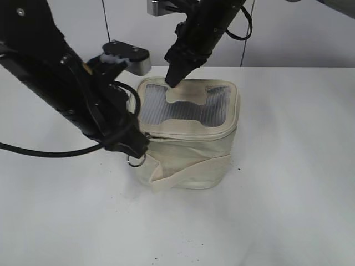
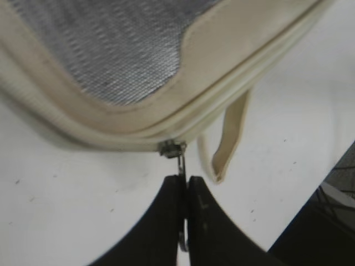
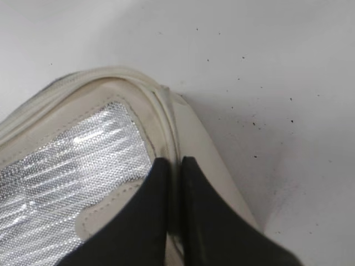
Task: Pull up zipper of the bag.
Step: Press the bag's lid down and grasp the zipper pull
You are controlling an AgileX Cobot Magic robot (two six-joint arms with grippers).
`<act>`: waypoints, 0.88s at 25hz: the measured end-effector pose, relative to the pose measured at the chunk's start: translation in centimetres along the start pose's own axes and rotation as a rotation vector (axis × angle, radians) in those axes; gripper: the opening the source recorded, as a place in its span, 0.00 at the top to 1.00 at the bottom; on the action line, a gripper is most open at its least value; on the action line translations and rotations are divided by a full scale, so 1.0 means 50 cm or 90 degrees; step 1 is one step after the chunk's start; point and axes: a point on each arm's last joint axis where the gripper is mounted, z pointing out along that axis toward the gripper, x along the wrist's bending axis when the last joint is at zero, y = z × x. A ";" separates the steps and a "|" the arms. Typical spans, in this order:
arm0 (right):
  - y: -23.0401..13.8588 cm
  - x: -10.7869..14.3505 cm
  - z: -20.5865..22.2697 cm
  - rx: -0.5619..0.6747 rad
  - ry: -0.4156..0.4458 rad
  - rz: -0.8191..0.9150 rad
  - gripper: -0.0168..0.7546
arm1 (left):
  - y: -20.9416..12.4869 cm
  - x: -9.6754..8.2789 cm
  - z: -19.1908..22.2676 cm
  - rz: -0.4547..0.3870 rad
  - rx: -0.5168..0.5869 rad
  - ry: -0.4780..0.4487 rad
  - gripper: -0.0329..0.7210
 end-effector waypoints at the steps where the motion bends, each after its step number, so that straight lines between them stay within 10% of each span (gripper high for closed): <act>1: 0.000 0.000 0.000 0.000 0.000 0.000 0.93 | 0.006 -0.023 0.006 0.009 -0.015 -0.004 0.95; 7: -0.001 0.000 0.001 0.002 0.000 -0.003 0.93 | 0.040 -0.104 0.026 0.029 -0.121 -0.023 0.95; 14: -0.002 -0.001 0.001 0.004 -0.002 -0.005 0.93 | 0.045 -0.118 0.031 -0.014 -0.152 -0.043 0.95; 22: -0.001 0.000 0.001 0.001 0.003 -0.001 0.94 | 0.039 -0.102 0.028 -0.206 -0.132 -0.004 0.95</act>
